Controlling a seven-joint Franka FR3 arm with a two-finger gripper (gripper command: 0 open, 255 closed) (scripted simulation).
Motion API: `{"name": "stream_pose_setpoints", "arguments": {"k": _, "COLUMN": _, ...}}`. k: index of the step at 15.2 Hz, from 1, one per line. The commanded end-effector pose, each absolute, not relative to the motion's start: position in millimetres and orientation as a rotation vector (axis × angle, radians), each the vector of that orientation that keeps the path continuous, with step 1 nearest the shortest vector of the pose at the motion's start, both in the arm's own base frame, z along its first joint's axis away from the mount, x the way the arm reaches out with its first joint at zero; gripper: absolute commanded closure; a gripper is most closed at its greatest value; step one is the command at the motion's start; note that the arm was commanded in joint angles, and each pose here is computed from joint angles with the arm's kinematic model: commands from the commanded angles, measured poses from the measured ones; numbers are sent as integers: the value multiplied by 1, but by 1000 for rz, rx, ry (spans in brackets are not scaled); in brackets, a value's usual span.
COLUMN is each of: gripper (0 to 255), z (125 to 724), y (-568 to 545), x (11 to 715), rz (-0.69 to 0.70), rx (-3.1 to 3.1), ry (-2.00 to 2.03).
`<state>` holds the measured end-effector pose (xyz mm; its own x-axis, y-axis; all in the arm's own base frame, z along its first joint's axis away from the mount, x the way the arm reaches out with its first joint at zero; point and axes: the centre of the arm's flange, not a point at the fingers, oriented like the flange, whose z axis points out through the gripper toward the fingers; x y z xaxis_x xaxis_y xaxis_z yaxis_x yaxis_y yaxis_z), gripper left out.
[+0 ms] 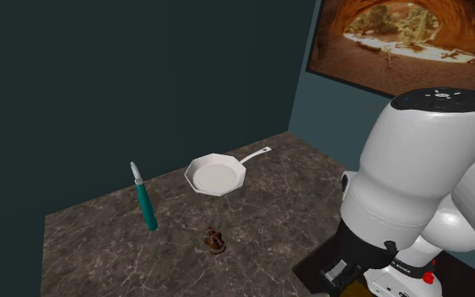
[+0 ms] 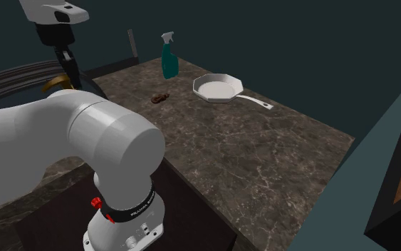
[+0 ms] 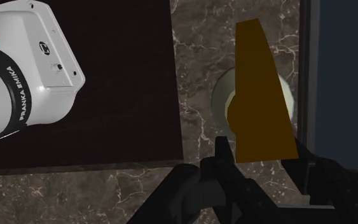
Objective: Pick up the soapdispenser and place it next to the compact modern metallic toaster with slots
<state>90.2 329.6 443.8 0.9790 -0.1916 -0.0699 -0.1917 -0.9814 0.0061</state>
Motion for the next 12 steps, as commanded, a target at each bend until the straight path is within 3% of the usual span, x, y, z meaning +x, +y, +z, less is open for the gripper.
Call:
{"name": "stream_pose_setpoints", "arguments": {"k": 1, "gripper": 255, "z": 441, "y": 330, "x": 90, "rz": 110, "rx": -3124, "ry": 303}}
{"name": "stream_pose_setpoints", "arguments": {"k": 6, "gripper": 255, "z": 441, "y": 330, "x": 90, "rz": 110, "rx": -3124, "ry": 303}}
{"name": "stream_pose_setpoints", "arguments": {"k": 7, "gripper": 0, "z": 441, "y": 330, "x": 90, "rz": 110, "rx": -3124, "ry": 303}}
{"name": "stream_pose_setpoints", "arguments": {"k": 12, "gripper": 0, "z": 441, "y": 330, "x": 90, "rz": 110, "rx": -3124, "ry": 303}}
